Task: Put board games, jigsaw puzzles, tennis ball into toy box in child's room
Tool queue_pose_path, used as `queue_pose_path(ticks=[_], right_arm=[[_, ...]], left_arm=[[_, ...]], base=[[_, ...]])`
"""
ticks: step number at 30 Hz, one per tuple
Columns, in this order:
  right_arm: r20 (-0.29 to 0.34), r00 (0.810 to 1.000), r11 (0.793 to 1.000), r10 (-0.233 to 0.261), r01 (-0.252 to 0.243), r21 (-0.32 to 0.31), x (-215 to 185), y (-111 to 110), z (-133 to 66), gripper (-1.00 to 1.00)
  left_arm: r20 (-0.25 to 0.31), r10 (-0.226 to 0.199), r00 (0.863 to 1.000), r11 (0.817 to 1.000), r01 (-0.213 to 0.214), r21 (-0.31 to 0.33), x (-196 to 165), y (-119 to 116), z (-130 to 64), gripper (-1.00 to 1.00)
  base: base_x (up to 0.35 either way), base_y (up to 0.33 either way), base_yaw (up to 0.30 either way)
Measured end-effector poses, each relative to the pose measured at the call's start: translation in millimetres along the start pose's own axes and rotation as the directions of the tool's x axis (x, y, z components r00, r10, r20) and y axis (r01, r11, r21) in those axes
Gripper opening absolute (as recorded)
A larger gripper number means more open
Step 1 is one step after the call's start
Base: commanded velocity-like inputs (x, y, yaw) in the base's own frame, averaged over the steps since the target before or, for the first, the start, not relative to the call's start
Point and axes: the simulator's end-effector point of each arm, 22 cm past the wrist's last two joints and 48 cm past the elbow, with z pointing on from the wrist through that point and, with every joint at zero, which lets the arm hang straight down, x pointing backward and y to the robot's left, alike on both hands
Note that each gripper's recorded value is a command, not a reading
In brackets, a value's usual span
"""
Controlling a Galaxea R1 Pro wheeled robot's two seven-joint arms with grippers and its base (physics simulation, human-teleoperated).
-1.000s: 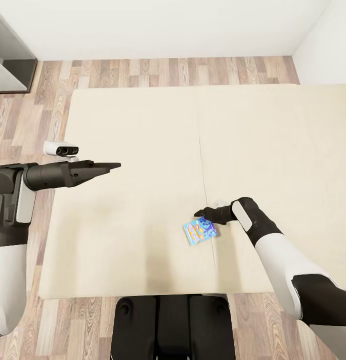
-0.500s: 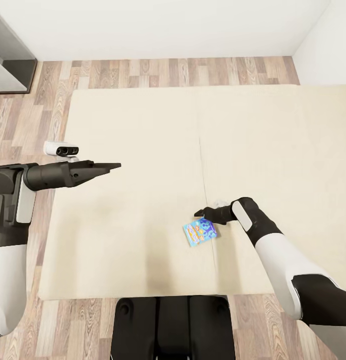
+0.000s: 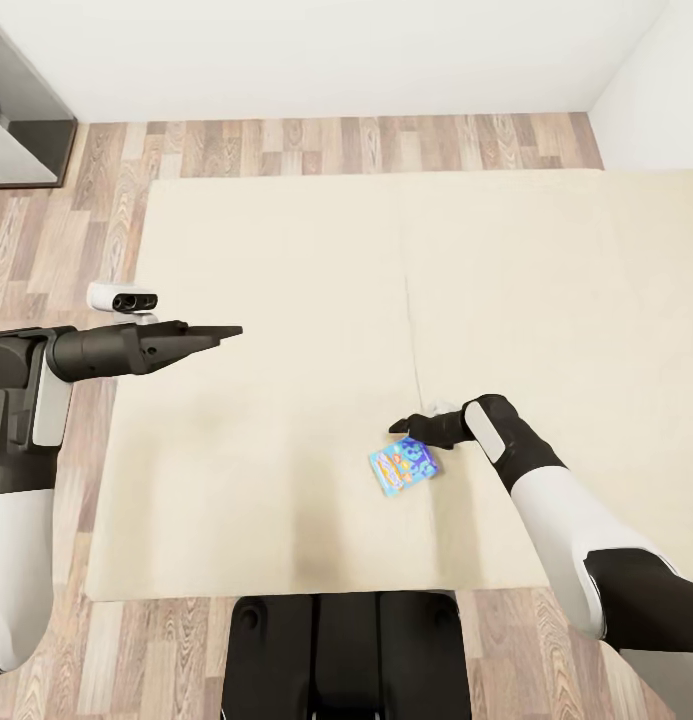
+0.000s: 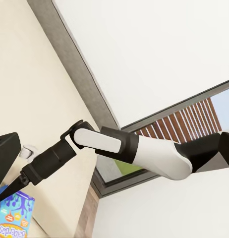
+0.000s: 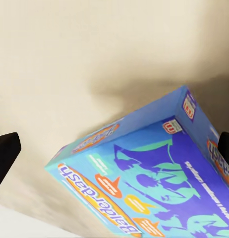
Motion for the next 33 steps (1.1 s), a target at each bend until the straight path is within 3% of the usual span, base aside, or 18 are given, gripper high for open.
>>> queue_pose_path(ticks=[24, 29, 33], right_arm=[[-0.001, 1.000, 1.000, -0.001, 0.001, 0.001, 0, 0, 0.2, 1.00], [-0.013, 1.000, 0.999, -0.024, 0.024, -0.047, 19, 22, 14.4, 1.00], [-0.064, 0.997, 0.999, -0.037, 0.036, -0.019, 45, 20, 27.9, 1.00]], left_arm=[[-0.013, 0.000, 1.000, 1.000, -0.001, -0.021, 3, 5, 0.1, 1.00], [-0.009, -0.011, 1.000, 0.998, 0.011, -0.057, 5, 12, -14.7, 1.00], [-0.004, -0.016, 1.000, 0.999, 0.016, -0.046, 6, 12, -7.8, 1.00]], base=[[0.000, 0.064, 0.000], [0.000, 0.000, 0.000], [0.000, 0.000, 0.000]])
